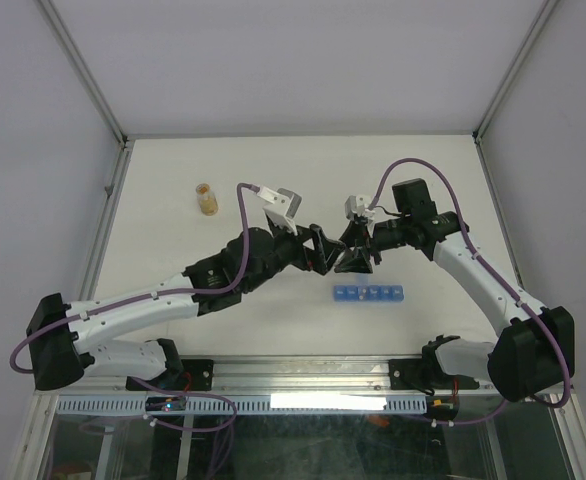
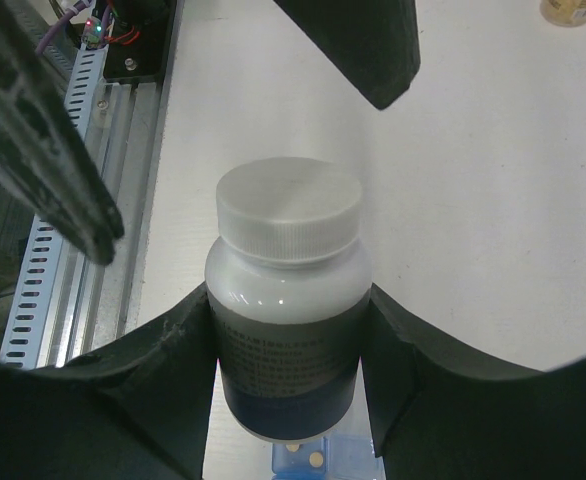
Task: Sort the pills into containers
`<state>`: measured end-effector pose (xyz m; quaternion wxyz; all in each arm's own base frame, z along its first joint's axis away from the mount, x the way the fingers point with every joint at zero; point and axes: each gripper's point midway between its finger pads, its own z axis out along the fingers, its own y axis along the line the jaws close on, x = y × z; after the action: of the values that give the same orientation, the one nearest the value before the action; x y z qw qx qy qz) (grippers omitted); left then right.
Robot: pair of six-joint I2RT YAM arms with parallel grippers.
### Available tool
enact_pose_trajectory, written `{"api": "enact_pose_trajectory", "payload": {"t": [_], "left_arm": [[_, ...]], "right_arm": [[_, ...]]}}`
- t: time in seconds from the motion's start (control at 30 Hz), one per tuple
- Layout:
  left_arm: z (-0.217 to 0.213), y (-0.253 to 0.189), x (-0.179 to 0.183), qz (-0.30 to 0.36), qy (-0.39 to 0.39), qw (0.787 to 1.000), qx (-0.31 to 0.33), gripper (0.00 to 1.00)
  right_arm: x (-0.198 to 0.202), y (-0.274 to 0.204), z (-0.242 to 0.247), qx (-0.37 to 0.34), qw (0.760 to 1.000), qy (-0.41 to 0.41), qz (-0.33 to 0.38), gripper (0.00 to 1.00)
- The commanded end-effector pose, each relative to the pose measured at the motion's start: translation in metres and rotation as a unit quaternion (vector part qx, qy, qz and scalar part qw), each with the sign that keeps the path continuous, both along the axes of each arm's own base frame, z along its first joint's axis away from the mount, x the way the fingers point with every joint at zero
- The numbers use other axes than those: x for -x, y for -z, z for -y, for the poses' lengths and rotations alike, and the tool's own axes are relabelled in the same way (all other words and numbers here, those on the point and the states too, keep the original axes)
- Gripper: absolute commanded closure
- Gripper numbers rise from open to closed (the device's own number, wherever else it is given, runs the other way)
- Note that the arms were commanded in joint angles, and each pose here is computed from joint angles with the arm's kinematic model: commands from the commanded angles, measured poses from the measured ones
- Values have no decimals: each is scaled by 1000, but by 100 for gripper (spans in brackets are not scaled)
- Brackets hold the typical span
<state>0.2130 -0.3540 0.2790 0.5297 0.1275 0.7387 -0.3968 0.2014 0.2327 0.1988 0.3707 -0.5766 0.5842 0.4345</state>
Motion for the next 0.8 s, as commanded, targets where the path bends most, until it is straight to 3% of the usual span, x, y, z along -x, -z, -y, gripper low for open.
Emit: {"api": "enact_pose_trajectory", "payload": {"t": [0.0,0.27,0.77], "left_arm": [[14,-22,-2,8,-1,1000,20,11],[7,-20,-8,7,-22,1000,4,31],[19,-10,3,-8,18,1000,-6,47]], "right_arm": [[-5,-26,-5,-27,999,-13,40,100],[-5,-25,-5,-26,999,-12,39,100],[-6,-25,-5,-25,999,-11,39,100]]}}
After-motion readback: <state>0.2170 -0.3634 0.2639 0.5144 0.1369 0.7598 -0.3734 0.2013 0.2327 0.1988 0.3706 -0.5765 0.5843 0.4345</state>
